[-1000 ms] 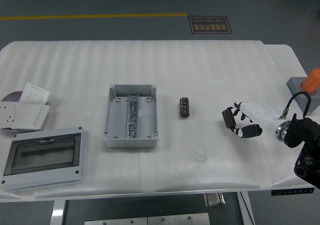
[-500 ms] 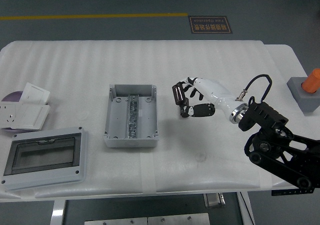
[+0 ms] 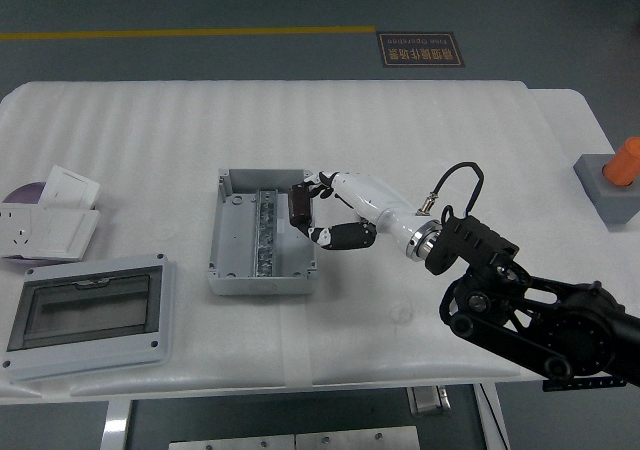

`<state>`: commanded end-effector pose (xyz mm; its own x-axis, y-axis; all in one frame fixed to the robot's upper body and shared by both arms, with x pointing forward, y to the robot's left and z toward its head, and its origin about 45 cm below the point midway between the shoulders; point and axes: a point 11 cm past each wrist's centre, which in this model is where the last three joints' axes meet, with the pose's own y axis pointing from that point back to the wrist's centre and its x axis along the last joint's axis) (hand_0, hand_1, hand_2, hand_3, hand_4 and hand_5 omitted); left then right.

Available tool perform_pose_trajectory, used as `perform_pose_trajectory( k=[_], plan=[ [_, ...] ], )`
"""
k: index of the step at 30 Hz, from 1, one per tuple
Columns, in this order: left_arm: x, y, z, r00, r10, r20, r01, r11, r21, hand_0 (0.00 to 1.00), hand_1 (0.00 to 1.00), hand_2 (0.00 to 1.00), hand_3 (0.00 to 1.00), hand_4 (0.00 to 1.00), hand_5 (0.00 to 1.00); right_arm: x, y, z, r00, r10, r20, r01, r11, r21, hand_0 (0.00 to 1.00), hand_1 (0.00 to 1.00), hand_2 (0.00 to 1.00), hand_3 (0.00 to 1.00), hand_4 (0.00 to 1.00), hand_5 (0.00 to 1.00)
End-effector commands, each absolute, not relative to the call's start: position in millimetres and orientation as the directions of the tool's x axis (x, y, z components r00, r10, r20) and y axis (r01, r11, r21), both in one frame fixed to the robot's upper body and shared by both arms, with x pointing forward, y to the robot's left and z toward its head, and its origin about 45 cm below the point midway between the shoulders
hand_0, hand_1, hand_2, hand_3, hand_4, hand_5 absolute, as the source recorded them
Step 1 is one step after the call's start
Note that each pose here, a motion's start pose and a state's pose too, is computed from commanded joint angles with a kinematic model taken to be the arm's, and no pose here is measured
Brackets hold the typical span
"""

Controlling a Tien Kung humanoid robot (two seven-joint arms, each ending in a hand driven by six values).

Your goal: Pick up the battery,place it into the box

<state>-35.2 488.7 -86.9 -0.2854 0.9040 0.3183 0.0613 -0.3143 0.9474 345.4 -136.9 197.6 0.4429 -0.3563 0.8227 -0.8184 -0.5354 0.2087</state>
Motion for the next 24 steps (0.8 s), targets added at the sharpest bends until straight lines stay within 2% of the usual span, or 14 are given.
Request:
perform_pose_trajectory(
  k=[9, 10, 15, 16, 21, 22, 24],
  plan=[
    [-36.3, 488.5, -86.9, -0.282, 0.906, 0.316, 0.065, -0.310, 0.948, 0.618, 0.659, 0.534, 0.565, 0.669, 0.387, 342.2, -128.3, 192.5, 0.484, -0.342, 0.806, -0.793, -0.561, 0.238, 0.684, 0.719, 0.772, 0.843, 0.630, 0.371],
    [-36.2, 488.5, -86.9, -0.281, 0.906, 0.315, 0.065, -0.310, 0.949, 0.617, 0.659, 0.531, 0.562, 0.668, 0.386, 342.1, -127.9, 192.1, 0.487, -0.339, 0.805, -0.791, -0.563, 0.242, 0.713, 0.732, 0.788, 0.868, 0.661, 0.394],
    [-35.6, 488.0, -87.1, -0.279, 0.908, 0.313, 0.064, -0.308, 0.949, 0.617, 0.659, 0.531, 0.562, 0.668, 0.386, 342.5, -127.2, 191.2, 0.494, -0.326, 0.806, -0.785, -0.566, 0.251, 0.713, 0.732, 0.788, 0.868, 0.661, 0.394],
    [-35.6, 488.0, -87.1, -0.279, 0.908, 0.313, 0.064, -0.308, 0.949, 0.617, 0.657, 0.514, 0.551, 0.653, 0.366, 342.7, -127.2, 191.2, 0.493, -0.325, 0.807, -0.785, -0.566, 0.252, 0.739, 0.743, 0.799, 0.897, 0.719, 0.421],
    [-35.3, 488.5, -86.9, -0.277, 0.908, 0.314, 0.064, -0.309, 0.949, 0.617, 0.657, 0.514, 0.551, 0.653, 0.366, 344.1, -127.0, 191.5, 0.487, -0.311, 0.816, -0.785, -0.565, 0.253, 0.739, 0.743, 0.799, 0.897, 0.719, 0.421],
    [-35.3, 488.6, -86.9, -0.277, 0.908, 0.315, 0.064, -0.309, 0.949, 0.618, 0.654, 0.503, 0.540, 0.636, 0.365, 344.3, -127.0, 191.6, 0.486, -0.309, 0.817, -0.785, -0.565, 0.253, 0.776, 0.770, 0.827, 0.934, 0.872, 0.506],
    [-35.2, 488.8, -86.8, -0.277, 0.908, 0.315, 0.064, -0.310, 0.949, 0.618, 0.654, 0.503, 0.540, 0.636, 0.365, 344.8, -127.1, 191.9, 0.484, -0.307, 0.819, -0.786, -0.565, 0.252, 0.776, 0.770, 0.827, 0.934, 0.872, 0.506]
  ],
)
